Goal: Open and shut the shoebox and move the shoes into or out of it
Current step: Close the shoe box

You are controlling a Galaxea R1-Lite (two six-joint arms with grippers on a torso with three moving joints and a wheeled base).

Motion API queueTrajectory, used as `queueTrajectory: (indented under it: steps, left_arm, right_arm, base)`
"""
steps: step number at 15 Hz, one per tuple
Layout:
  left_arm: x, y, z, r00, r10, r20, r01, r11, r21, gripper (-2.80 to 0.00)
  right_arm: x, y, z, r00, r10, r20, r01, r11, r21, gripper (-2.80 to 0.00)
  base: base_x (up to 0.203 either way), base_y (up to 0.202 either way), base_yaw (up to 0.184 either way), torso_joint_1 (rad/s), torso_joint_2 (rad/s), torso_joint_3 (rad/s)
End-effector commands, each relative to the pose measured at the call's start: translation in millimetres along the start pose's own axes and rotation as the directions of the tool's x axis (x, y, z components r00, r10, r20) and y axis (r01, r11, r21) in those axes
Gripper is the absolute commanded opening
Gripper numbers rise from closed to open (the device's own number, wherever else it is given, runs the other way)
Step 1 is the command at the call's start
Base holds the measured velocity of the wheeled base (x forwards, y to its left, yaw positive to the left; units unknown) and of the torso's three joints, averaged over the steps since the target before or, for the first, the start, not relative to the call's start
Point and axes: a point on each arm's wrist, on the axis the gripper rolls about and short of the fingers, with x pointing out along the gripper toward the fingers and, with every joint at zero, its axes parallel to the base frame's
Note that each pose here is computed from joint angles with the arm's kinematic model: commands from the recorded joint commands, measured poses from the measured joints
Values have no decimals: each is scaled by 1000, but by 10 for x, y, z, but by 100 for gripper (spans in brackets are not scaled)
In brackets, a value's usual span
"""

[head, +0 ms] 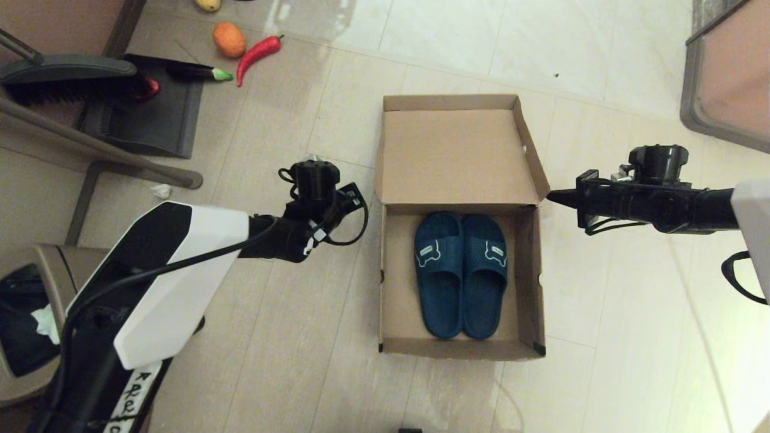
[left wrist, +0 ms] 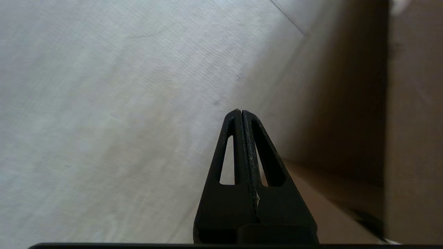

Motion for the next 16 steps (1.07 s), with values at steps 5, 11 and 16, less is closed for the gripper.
queueTrajectory:
  steps: [5,11,16]
  left_arm:
    - [-33,-182,-207,997,-54,-55,54,999,7,-280]
    - [-244,-38,-431,980,50,-194,-38,997,62,-280]
    - [-674,186,-684,949,111,-294,-87,992,93,-280]
  right_arm:
    - [399,-138,-240,997,25,-73,-18,996,93,-280]
    - [238,-167,-529,989,-67,-131,88,983,164,-280]
    - [-241,-267,-873,966,-181,-183,201,975,99,-280]
  base:
    - [0,0,0,0,0,0]
    - [0,0,0,0,0,0]
    - [0,0,0,0,0,0]
